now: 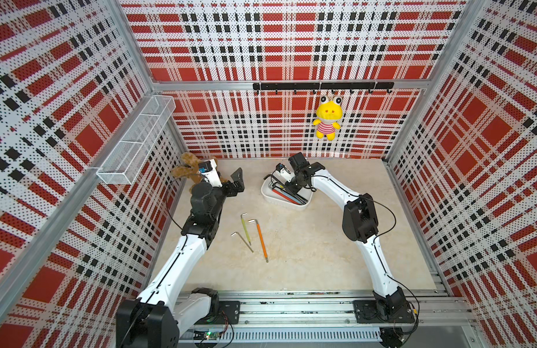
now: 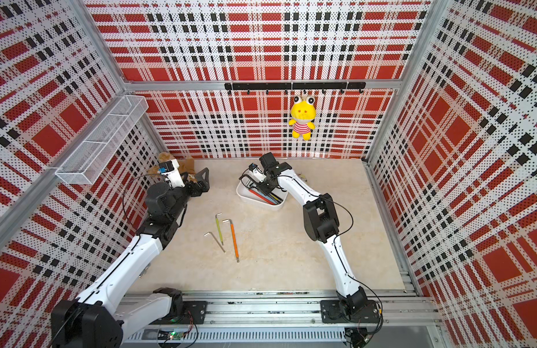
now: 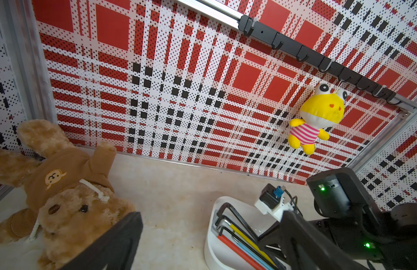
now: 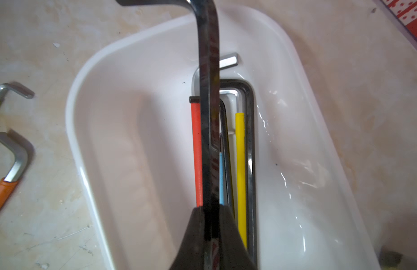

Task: Put the hex key on the desktop into the storage box
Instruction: Place the Allen key in the storage box.

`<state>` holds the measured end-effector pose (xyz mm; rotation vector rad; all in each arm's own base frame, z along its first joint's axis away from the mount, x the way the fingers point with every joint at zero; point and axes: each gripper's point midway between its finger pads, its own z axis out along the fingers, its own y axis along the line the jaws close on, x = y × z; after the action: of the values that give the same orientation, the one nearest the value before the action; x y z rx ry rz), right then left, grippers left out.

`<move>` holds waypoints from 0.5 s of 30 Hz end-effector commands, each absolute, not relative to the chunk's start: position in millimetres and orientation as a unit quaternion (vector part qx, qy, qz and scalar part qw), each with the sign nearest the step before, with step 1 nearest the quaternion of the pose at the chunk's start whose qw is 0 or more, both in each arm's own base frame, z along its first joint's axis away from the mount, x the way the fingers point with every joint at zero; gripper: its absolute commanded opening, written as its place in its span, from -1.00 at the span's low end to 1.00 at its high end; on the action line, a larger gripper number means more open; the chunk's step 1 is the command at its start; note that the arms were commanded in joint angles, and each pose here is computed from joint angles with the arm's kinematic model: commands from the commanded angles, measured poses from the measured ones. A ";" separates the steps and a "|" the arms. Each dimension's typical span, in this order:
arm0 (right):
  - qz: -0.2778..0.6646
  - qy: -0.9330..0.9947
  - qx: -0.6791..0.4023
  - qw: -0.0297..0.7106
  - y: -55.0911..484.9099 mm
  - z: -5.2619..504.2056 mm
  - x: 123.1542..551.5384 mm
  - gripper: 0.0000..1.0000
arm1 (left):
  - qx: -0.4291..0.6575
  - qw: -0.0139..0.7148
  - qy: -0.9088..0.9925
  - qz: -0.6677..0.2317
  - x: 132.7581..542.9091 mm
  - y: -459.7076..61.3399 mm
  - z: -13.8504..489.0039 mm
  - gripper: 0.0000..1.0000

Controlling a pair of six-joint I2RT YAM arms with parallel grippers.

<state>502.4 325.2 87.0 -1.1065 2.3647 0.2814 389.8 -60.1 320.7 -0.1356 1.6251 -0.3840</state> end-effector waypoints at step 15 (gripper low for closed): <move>0.094 0.894 -0.379 0.219 310.7 40.6 516.6 -1.00 | -0.052 0.673 0.720 -0.163 389.2 -60.6 321.6 0.98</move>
<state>512.3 312.4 45.3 -1.0612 2.4660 0.2638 389.9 -59.8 320.5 -0.1337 1.6253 -0.3798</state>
